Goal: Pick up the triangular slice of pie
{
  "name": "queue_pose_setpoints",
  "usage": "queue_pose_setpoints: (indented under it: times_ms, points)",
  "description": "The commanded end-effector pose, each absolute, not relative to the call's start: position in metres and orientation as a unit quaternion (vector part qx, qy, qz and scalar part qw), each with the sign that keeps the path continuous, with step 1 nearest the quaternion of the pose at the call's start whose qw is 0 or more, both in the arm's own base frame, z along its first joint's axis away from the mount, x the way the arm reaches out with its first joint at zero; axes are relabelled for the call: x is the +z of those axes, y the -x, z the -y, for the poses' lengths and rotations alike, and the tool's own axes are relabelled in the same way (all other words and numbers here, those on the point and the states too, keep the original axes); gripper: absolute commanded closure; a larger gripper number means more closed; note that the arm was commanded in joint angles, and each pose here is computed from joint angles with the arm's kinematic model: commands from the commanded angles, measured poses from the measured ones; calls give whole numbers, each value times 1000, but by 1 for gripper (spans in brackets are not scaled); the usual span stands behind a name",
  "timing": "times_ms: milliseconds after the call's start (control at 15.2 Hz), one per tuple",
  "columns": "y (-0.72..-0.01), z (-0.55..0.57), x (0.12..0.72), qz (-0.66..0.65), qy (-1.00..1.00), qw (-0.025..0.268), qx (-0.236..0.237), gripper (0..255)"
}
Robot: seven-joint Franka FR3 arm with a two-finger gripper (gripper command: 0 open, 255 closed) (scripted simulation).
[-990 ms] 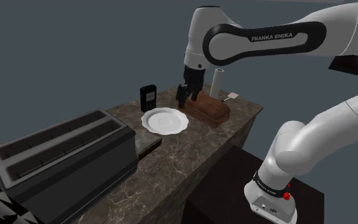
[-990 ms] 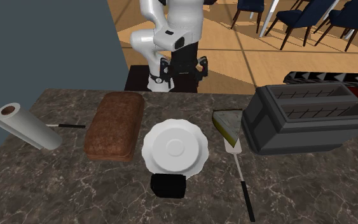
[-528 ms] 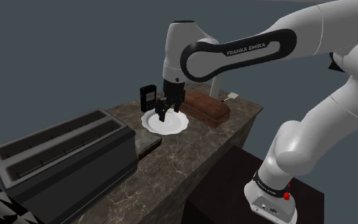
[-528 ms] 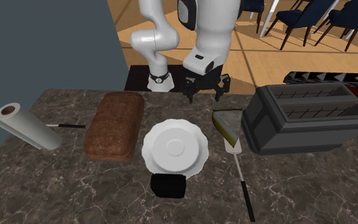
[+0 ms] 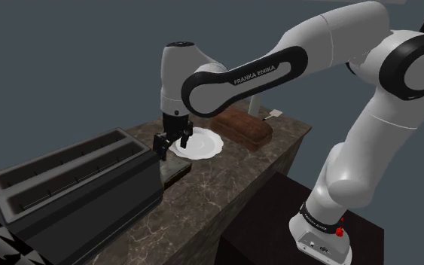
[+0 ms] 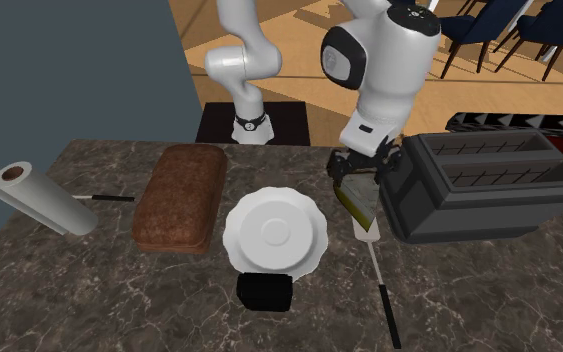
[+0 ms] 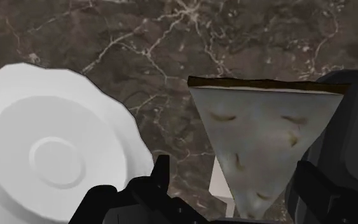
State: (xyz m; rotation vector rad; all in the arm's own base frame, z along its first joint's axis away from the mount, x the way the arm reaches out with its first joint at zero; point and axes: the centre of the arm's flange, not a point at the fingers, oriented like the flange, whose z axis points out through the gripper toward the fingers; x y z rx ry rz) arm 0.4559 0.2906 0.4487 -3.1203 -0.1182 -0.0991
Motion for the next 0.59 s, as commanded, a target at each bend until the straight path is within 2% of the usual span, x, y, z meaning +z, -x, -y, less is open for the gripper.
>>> queue_pose_setpoints:
  times_ms: [0,528]
  points:
    - [-467,-315,439,39,999,11,-31,0]
    - [-469,-318,397,39,999,11,-31,0]
